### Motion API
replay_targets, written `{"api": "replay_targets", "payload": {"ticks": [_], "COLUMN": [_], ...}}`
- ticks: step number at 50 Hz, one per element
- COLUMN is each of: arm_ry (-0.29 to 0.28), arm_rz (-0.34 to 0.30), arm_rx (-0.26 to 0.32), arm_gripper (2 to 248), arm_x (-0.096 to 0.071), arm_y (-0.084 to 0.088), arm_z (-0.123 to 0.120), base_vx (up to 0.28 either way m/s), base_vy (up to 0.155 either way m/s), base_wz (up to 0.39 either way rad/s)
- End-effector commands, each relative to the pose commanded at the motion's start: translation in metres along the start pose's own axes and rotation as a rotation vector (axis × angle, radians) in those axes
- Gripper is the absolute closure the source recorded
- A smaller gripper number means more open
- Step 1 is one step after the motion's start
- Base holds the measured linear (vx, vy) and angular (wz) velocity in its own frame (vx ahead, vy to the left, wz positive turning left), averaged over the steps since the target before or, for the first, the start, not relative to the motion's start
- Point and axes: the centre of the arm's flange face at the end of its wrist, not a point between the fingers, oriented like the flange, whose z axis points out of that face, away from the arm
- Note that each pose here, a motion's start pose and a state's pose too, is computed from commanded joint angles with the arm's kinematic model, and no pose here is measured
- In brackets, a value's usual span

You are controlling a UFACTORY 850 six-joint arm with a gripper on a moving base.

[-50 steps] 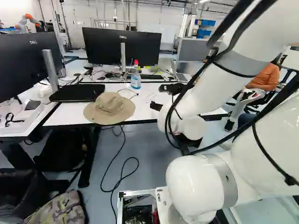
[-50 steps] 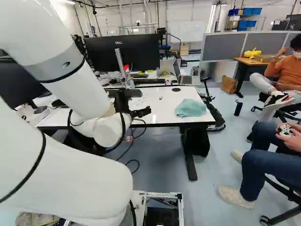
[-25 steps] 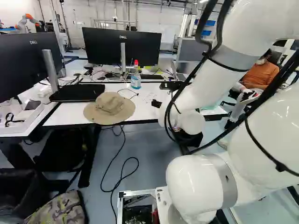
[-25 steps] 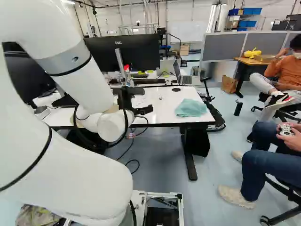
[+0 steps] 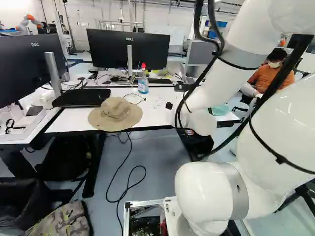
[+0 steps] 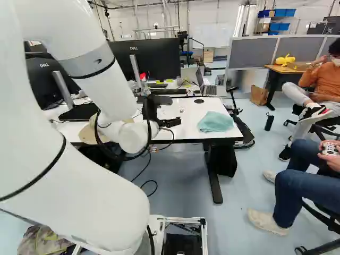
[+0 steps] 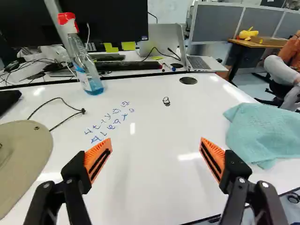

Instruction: Clean the table with the green towel

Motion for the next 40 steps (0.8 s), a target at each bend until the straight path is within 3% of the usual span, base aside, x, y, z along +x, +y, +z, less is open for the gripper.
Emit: {"api": "replay_targets", "payload": {"ticks": [40], "arm_ry": [0.017], "arm_rz": [0.048], "arm_rx": [-0.134], "arm_gripper": [3], "arm_x": [0.021], "arm_y": [0.050], "arm_z": [0.030], "base_vx": [0.000], "base_vy": [0.000], "base_wz": [0.000]}}
